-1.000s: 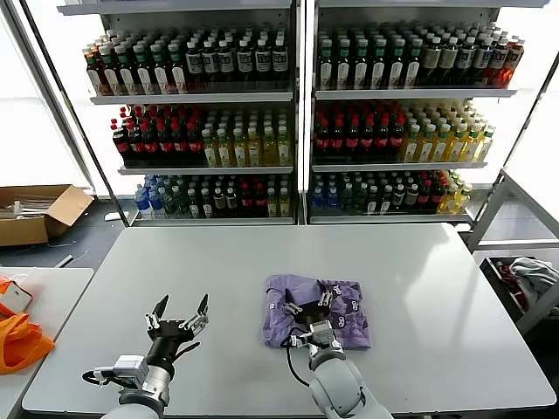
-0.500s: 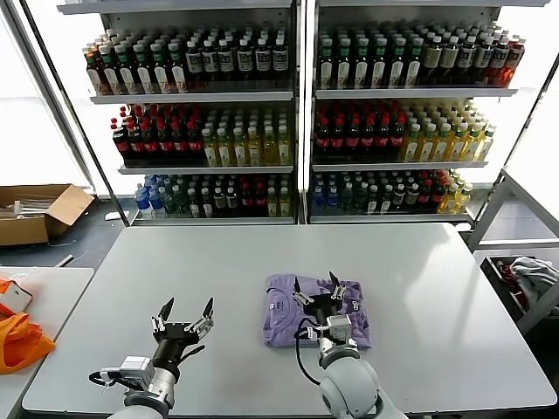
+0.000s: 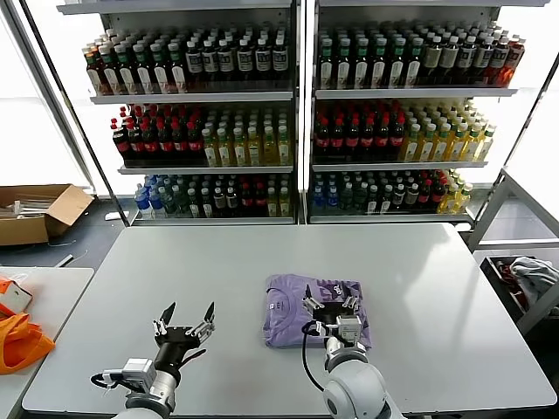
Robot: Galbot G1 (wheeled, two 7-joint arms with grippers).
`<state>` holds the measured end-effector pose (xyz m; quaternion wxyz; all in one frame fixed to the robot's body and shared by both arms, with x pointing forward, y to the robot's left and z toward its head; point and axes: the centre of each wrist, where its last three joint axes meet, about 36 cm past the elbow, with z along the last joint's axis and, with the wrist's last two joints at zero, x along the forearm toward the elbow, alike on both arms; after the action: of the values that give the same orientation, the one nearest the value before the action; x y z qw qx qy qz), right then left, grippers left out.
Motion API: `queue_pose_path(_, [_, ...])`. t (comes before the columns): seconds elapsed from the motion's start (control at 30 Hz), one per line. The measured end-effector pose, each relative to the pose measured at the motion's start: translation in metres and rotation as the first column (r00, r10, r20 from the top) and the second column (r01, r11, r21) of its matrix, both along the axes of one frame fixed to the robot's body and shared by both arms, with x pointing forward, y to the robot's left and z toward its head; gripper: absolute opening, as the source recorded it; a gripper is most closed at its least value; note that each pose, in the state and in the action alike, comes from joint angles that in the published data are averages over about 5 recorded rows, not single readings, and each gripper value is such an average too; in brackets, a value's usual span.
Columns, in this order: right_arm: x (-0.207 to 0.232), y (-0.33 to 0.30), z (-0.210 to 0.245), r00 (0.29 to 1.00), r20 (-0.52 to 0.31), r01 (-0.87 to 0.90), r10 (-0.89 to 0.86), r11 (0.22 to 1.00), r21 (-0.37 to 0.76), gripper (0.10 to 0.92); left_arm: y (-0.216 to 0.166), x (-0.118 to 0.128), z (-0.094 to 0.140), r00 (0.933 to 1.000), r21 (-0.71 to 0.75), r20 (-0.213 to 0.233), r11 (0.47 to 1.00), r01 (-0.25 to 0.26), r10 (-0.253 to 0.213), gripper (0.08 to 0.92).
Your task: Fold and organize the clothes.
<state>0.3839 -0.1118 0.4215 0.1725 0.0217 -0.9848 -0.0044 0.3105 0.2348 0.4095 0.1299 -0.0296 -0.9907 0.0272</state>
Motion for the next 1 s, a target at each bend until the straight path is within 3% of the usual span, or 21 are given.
queue_pose_path(1.0, [0.02,0.013,-0.033,0.989,-0.142,0.053,-0.05,0.999,0.013,0.823,-0.002,-0.005,0.0,1.0,-0.012,-0.009,1.0,0.003,-0.003,0.822])
